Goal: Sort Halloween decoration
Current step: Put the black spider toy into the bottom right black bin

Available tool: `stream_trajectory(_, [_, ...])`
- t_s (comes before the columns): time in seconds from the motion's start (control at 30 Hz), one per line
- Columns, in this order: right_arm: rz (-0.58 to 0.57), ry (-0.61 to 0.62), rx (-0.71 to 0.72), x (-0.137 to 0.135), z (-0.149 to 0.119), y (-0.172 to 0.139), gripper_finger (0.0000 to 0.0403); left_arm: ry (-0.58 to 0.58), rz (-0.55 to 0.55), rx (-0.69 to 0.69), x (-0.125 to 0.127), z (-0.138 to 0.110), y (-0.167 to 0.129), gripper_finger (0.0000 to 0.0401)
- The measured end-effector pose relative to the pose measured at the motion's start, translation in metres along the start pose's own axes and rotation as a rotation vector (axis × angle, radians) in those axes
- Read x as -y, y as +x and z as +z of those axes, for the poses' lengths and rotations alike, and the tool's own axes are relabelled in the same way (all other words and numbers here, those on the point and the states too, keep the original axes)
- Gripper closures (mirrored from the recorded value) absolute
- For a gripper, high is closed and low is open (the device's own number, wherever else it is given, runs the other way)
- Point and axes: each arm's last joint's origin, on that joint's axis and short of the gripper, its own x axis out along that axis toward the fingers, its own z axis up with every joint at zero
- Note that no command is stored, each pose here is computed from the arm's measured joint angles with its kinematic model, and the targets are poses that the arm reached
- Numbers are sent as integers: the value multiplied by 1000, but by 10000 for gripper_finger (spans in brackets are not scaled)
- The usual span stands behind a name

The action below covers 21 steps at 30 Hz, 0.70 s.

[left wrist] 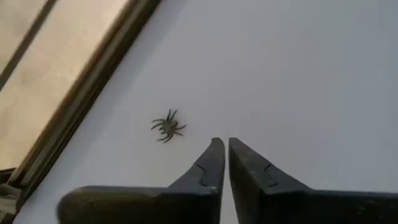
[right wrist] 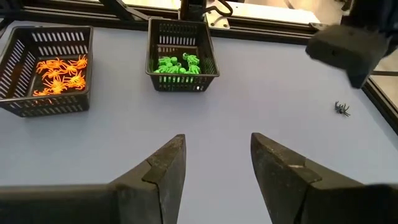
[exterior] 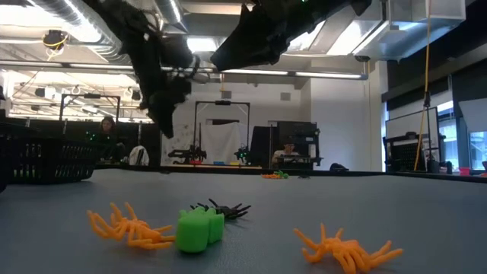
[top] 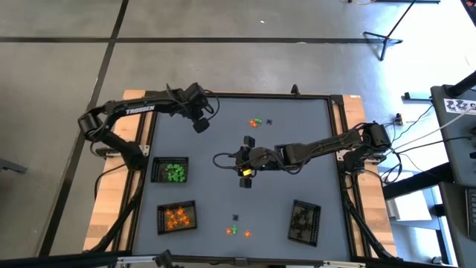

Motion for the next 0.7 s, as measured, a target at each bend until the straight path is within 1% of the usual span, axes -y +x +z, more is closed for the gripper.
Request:
stream_trajectory(0.2, [0,0,0,0,0,0,224,4,-34,-111,-11,-4,42,321])
stream_trajectory(0.37, [0,0,0,0,0,0,224,-30,30,-165,-24,-8,76,280])
stream_trajectory(0.5, [0,0,0,0,0,0,224,-75,47,-177,-37,-12,92,268])
stream_trajectory(0.63, [0,0,-1,0,0,0,224,-132,41,-172,-48,-13,96,267])
stream_trajectory(0.7, [1,0,-1,0,0,0,224,-140,37,-168,-49,-13,96,270])
